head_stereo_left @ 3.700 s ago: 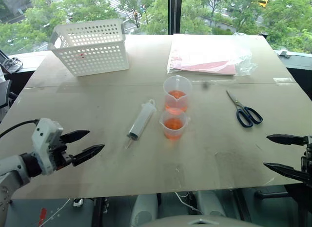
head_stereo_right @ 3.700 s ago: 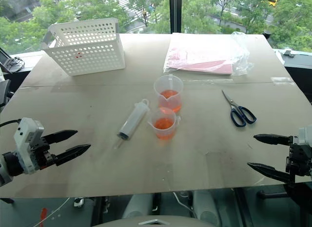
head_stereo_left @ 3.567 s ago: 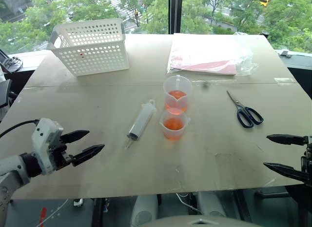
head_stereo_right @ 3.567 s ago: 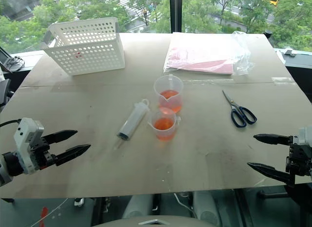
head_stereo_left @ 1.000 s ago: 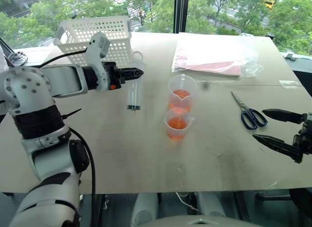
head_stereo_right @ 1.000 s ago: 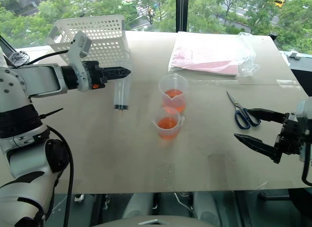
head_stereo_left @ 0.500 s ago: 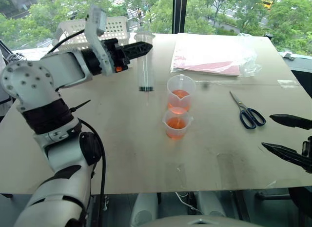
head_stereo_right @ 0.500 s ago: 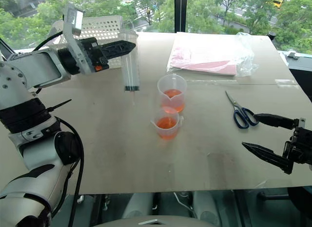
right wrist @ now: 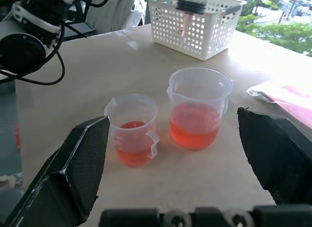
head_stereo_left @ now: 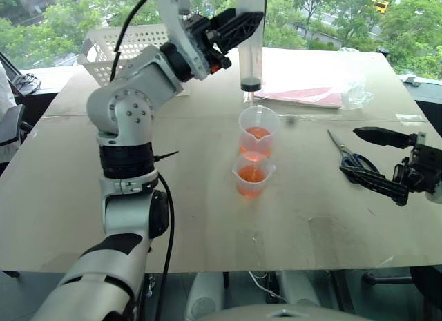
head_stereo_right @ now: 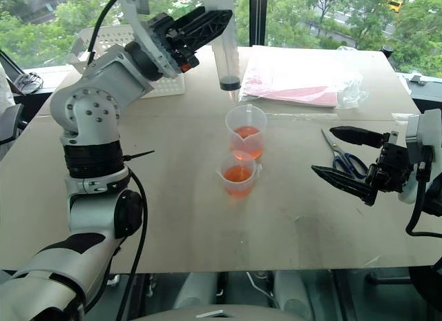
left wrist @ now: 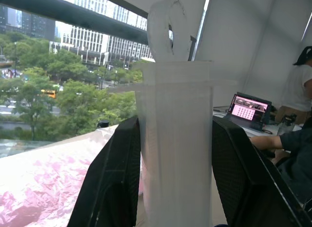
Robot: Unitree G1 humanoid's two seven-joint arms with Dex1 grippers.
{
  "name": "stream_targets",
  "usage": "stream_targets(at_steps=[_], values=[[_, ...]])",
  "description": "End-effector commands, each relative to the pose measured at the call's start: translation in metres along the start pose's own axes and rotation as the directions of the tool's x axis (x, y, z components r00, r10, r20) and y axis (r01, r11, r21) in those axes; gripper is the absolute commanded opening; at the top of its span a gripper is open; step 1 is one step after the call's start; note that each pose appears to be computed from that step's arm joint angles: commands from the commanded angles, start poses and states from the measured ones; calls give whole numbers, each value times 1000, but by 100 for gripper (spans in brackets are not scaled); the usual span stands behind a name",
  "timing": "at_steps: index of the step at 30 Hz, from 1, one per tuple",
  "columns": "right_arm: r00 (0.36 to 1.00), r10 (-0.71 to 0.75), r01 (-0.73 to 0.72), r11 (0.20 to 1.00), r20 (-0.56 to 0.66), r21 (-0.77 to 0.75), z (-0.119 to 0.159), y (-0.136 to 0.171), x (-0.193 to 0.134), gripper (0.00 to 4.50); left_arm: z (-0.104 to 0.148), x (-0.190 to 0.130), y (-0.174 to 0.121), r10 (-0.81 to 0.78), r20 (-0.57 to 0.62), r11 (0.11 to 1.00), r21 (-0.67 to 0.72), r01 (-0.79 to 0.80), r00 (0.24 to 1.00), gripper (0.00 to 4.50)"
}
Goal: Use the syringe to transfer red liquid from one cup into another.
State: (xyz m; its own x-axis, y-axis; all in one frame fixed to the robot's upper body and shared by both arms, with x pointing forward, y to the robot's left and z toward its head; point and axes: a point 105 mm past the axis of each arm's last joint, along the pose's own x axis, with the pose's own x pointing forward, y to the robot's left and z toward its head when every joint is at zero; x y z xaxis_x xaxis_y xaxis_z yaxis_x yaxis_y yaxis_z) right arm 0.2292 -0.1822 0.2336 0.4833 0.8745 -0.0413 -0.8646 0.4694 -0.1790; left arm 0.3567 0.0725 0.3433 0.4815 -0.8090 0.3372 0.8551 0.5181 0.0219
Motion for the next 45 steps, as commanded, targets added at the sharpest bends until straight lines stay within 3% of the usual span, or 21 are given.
stream_targets(at_steps=[1, 14, 19, 29, 31, 40, 43, 44, 45], values=[[1000, 12, -11, 999, 9, -41, 8, -5, 3, 450, -7, 6, -12, -73, 34, 994, 86, 69, 997, 149], [998, -48, 50, 998, 51, -42, 14, -14, 24, 450, -71, 10, -9, -101, 3, 972, 215, 98, 995, 149], [998, -52, 53, 998, 34, -44, 12, -13, 27, 450, -100, 3, -4, -70, -32, 982, 173, 74, 997, 149], [991, -133, 133, 991, -7, -28, 24, -25, 44, 450, -105, -4, -6, -52, 3, 978, 200, 51, 999, 149], [983, -178, 176, 984, -48, -43, 30, -36, 55, 450, -108, -6, -6, -52, 1, 979, 199, 51, 999, 149], [968, -250, 250, 968, -31, 18, 74, -74, 124, 450, -116, -8, -8, -48, -6, 975, 218, 48, 999, 149], [972, -229, 228, 973, -49, -18, 76, -74, 138, 308, -116, -10, -9, -48, -10, 974, 223, 49, 999, 149], [975, -216, 215, 976, -55, -20, 76, -73, 142, 272, -116, -10, -9, -46, -10, 973, 225, 47, 999, 149], [976, -209, 208, 978, -58, -23, 75, -72, 144, 272, -116, -10, -10, -46, -10, 973, 226, 47, 999, 149]])
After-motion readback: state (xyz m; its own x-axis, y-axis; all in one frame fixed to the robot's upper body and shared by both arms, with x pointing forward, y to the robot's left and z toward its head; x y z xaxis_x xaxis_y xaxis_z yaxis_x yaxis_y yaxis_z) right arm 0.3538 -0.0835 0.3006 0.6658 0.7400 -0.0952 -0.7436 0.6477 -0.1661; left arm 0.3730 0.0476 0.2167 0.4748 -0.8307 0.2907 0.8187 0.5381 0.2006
